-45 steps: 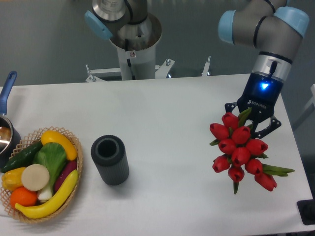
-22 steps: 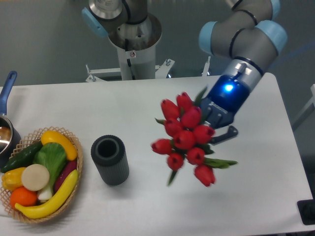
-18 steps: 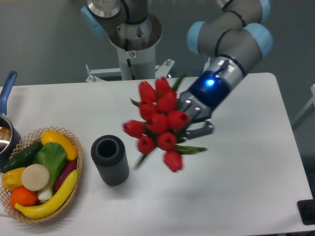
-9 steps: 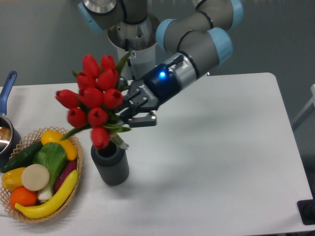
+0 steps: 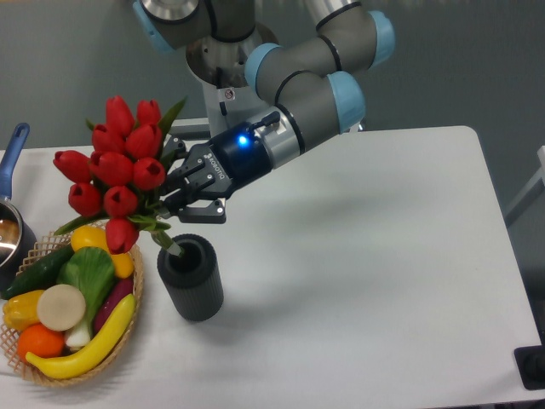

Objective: Insert the flowers into the vase
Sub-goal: 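Lower the tulip stems into the black vase opening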

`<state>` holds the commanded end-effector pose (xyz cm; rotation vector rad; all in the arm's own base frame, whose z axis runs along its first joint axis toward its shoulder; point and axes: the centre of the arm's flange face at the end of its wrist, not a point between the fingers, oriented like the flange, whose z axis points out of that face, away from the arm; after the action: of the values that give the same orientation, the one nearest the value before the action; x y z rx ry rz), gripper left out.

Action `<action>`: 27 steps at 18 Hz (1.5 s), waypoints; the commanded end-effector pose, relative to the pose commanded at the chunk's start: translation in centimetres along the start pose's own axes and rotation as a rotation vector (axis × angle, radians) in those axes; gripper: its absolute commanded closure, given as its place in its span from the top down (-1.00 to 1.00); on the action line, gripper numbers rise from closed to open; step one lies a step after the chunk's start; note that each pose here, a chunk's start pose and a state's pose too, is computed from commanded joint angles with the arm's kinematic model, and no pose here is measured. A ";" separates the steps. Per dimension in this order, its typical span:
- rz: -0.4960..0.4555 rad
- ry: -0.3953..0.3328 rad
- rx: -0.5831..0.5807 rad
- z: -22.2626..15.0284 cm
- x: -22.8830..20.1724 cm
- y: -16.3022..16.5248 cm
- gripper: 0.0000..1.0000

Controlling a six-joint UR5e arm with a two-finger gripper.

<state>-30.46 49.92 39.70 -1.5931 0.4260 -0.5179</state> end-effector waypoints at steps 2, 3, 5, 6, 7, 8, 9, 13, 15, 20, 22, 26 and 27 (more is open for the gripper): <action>-0.005 -0.002 0.000 -0.1 -0.4 0.8 -0.83; 0.006 -0.002 0.000 -0.1 -0.4 1.1 -0.83; 0.009 -0.006 0.000 -0.3 -0.3 1.8 -0.83; 0.000 -0.008 0.000 -0.5 -0.5 2.2 -0.83; -0.013 -0.012 0.000 -0.7 -0.6 2.9 -0.83; -0.023 -0.021 0.001 -1.1 -0.6 3.5 -0.83; -0.031 -0.027 0.001 -1.5 -0.5 4.1 -0.83; -0.048 -0.031 0.002 -1.7 -0.4 6.2 -0.79; -0.052 -0.031 0.002 -1.7 -0.6 6.7 -0.79; -0.085 -0.027 0.000 -1.5 -1.1 8.6 -0.78; -0.101 -0.026 0.000 -1.5 -1.4 9.5 -0.78; -0.114 -0.030 -0.003 -1.7 -2.0 10.9 -0.73; -0.120 -0.031 -0.004 -1.7 -2.1 11.4 -0.73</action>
<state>-32.83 48.72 28.28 -1.6353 0.3092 -0.5828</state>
